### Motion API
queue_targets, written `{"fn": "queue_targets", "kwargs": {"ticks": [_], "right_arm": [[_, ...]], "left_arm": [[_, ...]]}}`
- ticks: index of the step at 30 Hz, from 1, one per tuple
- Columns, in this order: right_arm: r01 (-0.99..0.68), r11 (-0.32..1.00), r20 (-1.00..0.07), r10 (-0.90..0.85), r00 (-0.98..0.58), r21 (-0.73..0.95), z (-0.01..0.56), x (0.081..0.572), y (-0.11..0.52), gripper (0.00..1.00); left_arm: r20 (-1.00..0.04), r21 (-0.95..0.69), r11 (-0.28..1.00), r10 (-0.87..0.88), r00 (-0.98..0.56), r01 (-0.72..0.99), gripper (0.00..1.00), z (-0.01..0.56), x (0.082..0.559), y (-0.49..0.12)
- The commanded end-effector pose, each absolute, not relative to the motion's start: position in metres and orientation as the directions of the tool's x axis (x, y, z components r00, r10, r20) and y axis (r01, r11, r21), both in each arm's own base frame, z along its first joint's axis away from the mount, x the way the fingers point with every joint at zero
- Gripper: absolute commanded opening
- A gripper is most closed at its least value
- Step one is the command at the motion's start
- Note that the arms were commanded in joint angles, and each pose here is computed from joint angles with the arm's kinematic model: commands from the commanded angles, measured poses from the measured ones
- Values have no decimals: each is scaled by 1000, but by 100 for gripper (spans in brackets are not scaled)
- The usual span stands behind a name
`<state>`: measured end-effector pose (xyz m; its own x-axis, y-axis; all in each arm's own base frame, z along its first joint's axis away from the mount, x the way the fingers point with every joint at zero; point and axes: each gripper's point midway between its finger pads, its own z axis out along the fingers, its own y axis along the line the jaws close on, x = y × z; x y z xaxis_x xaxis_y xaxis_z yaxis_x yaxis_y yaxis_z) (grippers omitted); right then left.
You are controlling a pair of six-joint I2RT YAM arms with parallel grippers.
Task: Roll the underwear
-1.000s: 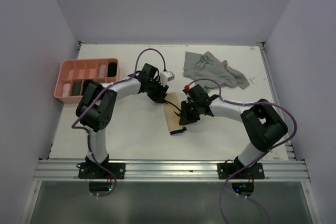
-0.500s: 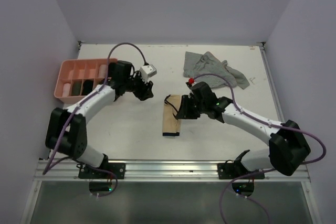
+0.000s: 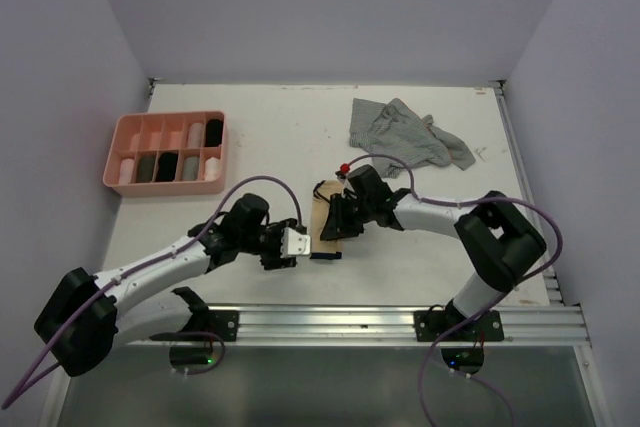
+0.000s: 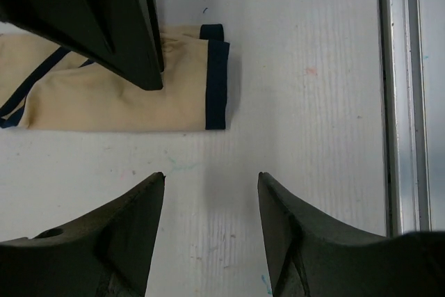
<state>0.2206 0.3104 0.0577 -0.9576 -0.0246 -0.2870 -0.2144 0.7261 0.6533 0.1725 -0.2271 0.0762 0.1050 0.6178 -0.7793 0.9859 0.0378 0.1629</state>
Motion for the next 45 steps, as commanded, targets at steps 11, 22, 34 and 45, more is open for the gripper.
{"fn": "queue_targets", "kwargs": {"ticks": [11, 22, 34, 45], "right_arm": [[-155, 755, -211, -23, -977, 637, -3, 213, 304, 23], [-134, 751, -184, -16, -983, 647, -6, 215, 302, 21], [-101, 711, -209, 66, -976, 696, 23, 240, 295, 24], [-243, 804, -599, 167, -783, 542, 138, 300, 220, 69]], "left_arm": [[-698, 419, -144, 581, 420, 896, 58, 66, 176, -280], [-562, 375, -168, 741, 367, 912, 37, 12, 189, -266], [-505, 90, -261, 820, 270, 961, 13, -16, 155, -253], [-483, -406, -148, 873, -74, 902, 0, -10, 124, -237]]}}
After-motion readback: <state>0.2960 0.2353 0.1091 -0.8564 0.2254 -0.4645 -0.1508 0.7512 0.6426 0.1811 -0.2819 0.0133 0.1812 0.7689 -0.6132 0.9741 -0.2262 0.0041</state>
